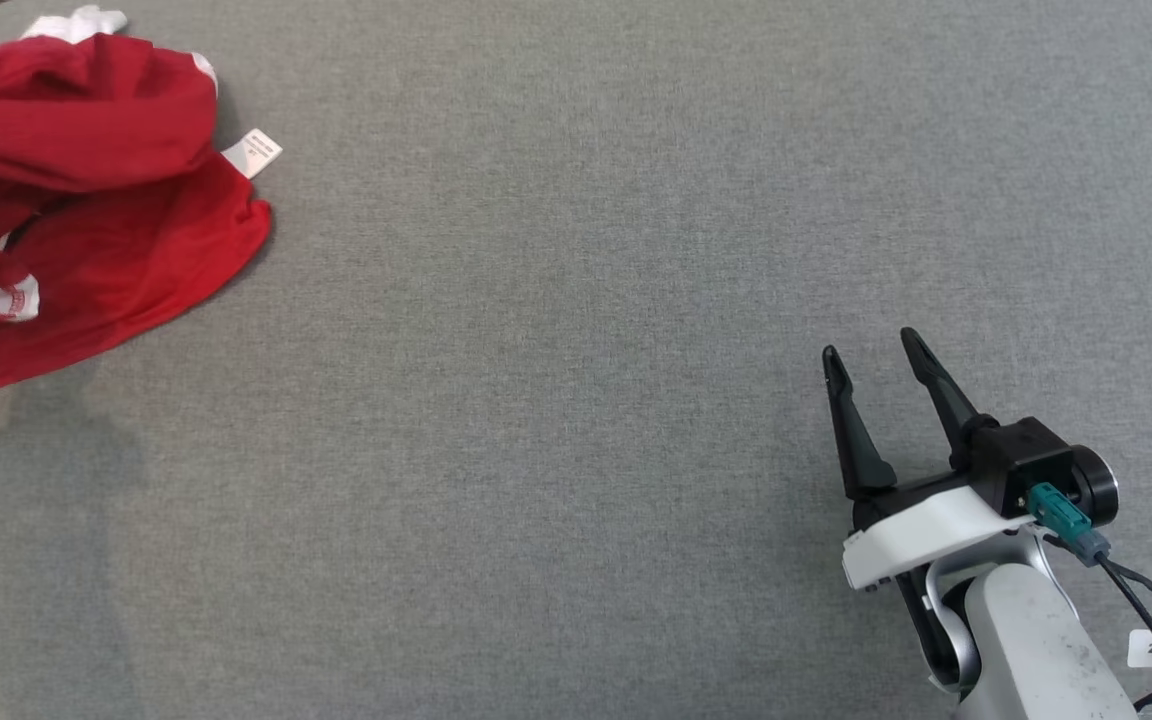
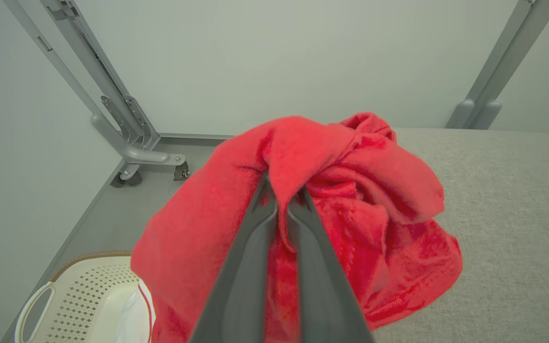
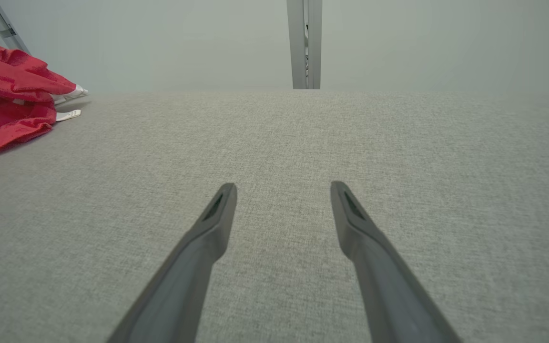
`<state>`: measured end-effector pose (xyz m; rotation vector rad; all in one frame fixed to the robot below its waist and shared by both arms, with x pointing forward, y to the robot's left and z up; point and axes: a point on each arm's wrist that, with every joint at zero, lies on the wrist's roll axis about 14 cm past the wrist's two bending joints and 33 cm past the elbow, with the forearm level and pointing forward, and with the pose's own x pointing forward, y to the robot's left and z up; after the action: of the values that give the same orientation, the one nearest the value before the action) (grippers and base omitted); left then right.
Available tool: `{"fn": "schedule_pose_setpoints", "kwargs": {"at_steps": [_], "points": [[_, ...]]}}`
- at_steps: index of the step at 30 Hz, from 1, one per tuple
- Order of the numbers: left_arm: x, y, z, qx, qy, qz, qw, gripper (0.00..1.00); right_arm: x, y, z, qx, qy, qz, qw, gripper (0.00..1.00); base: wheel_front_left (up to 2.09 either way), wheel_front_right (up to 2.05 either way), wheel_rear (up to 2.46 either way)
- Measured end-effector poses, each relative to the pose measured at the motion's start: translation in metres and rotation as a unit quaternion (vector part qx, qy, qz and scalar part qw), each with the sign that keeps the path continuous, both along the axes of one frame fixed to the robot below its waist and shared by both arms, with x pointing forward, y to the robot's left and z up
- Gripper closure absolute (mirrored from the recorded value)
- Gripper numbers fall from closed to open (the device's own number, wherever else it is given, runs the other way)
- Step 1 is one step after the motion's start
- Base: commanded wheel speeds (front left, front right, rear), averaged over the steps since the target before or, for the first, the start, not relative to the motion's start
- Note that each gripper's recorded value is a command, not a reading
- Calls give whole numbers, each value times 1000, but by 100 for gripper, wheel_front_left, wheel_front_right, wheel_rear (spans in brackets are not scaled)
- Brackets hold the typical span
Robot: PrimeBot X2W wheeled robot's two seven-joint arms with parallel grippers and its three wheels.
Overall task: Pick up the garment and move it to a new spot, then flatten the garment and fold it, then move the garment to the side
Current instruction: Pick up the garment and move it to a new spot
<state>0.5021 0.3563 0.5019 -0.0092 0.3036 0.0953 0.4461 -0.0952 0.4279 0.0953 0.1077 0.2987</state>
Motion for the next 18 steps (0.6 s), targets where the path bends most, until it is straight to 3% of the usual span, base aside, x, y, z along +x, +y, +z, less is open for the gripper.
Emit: {"fn": "schedule_pose_setpoints", "kwargs": {"at_steps": [5,9,18], "points": [[-5,-18,73,16,-81,-28,996,100,-7,8,14,8,-14,11,1000,0,0,0,0],[-19,-66,133,13,-148,-93,984,100,-15,4,27,10,-26,4,1000,0,0,0,0],[-47,-189,165,-61,-175,-260,948,100,-36,-29,37,7,-33,-41,999,0,0,0,0]]}}
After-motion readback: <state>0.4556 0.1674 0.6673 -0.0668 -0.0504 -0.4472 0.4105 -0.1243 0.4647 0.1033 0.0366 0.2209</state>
